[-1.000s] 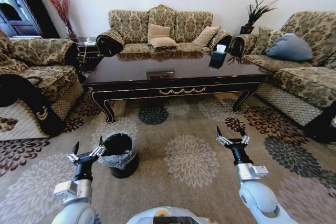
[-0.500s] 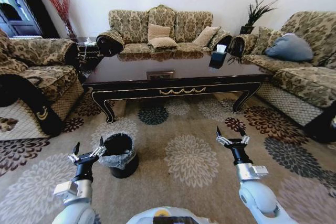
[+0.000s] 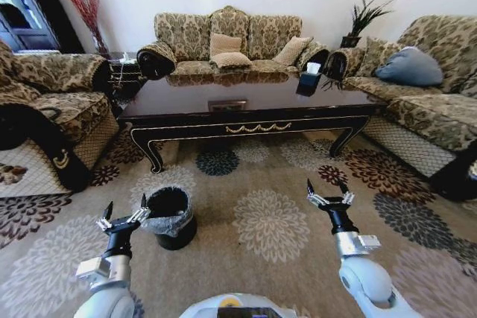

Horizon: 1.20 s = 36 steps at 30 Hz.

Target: Move to the front of the table and pick up the trash from the floor, then place it into the trash bin.

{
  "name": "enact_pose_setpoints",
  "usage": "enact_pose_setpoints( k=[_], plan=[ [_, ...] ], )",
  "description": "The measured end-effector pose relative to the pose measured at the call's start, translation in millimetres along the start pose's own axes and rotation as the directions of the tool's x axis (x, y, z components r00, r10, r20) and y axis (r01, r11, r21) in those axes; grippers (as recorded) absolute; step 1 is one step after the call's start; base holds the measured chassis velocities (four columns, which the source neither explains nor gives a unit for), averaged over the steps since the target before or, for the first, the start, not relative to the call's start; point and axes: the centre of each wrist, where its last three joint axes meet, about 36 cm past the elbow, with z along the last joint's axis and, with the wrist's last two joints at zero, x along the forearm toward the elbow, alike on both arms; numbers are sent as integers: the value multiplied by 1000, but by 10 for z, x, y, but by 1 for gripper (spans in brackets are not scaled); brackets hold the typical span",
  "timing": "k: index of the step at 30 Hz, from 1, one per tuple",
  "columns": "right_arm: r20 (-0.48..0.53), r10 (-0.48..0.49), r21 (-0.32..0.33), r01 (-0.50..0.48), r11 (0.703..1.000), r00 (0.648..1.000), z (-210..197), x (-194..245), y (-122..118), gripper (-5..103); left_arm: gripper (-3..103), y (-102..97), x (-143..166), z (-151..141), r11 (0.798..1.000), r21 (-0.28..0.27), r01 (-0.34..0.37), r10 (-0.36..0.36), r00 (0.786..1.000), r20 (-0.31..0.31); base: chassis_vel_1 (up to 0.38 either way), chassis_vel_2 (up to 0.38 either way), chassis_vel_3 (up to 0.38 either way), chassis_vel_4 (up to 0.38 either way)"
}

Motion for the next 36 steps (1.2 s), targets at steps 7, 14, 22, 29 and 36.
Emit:
enact_pose_setpoints(
  k=[7, 14, 22, 29, 36],
  plan=[
    [0, 0, 0, 0, 1000, 1000, 1, 0, 1, 100, 100, 0, 0, 0, 1000, 0, 0, 0, 1000, 0, 241, -253, -243, 242],
    [0, 0, 0, 0, 1000, 1000, 1, -1, 1, 100, 100, 0, 0, -1, 1000, 0, 0, 0, 1000, 0, 308, -306, -302, 300],
    [0, 1, 0, -1, 1000, 1000, 1, -1, 1, 100, 100, 0, 0, -1, 1000, 0, 0, 0, 1000, 0, 361, -367, -361, 370],
    [0, 1, 0, -1, 1000, 1000, 1, -1, 1, 100, 100, 0, 0, -1, 1000, 0, 0, 0, 1000, 0, 343, -362, -357, 369],
    [0, 1, 0, -1, 1000, 1000, 1, -1, 1, 100, 100, 0, 0, -1, 1000, 0, 0, 0, 1000, 0, 342, -351, -333, 348]
  ],
)
